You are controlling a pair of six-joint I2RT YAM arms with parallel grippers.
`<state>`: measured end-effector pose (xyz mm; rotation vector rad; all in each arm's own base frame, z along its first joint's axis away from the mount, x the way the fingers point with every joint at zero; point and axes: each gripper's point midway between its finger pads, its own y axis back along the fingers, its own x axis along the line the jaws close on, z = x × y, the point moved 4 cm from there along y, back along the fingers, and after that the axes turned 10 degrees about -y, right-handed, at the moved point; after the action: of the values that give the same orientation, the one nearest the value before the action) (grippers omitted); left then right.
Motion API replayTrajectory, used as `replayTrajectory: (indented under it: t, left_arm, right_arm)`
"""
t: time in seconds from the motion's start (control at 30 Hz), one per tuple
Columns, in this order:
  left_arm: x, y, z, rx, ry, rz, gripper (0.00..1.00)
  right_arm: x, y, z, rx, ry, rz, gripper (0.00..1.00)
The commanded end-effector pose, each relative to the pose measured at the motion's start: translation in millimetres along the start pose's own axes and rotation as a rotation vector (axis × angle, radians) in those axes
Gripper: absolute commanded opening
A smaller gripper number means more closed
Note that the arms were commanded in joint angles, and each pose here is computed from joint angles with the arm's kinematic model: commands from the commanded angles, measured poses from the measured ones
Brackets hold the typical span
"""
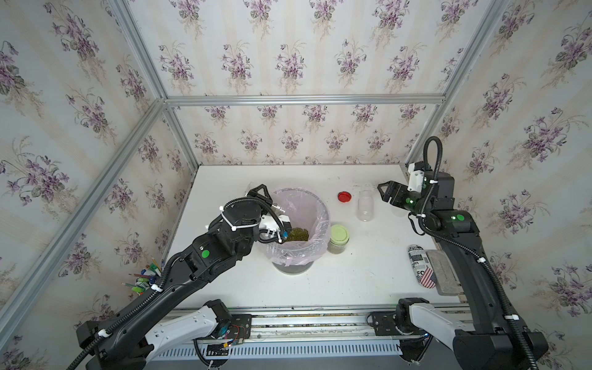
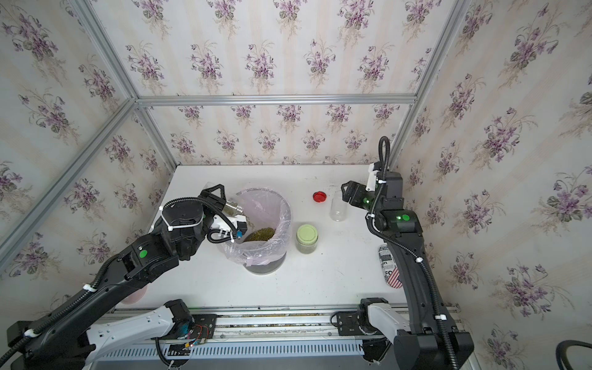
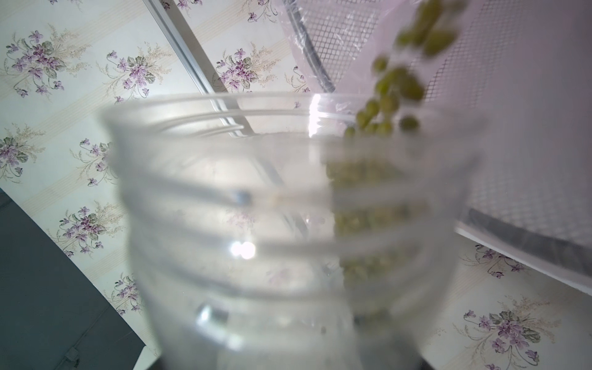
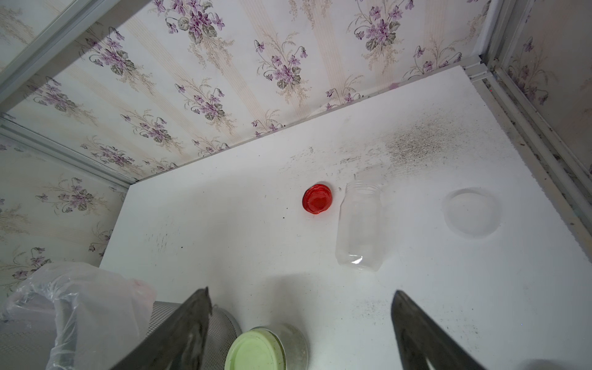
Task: Empty moldy mung beans from jars
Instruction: Pour the moldy mung beans from the jar into the trash bin.
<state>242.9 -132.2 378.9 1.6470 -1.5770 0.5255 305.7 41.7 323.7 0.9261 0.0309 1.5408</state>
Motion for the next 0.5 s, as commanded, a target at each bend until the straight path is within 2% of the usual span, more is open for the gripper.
replayTrajectory:
  t: [0.0,0.47]
  left_arm:
    - [9.3,2.2,-7.5,0.024,-0.039,0.032,0.48]
    - [8.6,0.3,-8.6,0.05,-0.079,0.03,0.47]
  right_arm:
    - [3.8,2.2,3.5,-0.019,0.003,0.019,0.86]
    - [4.0,3.4,4.0,-0.023,0.003,0.017,0.86]
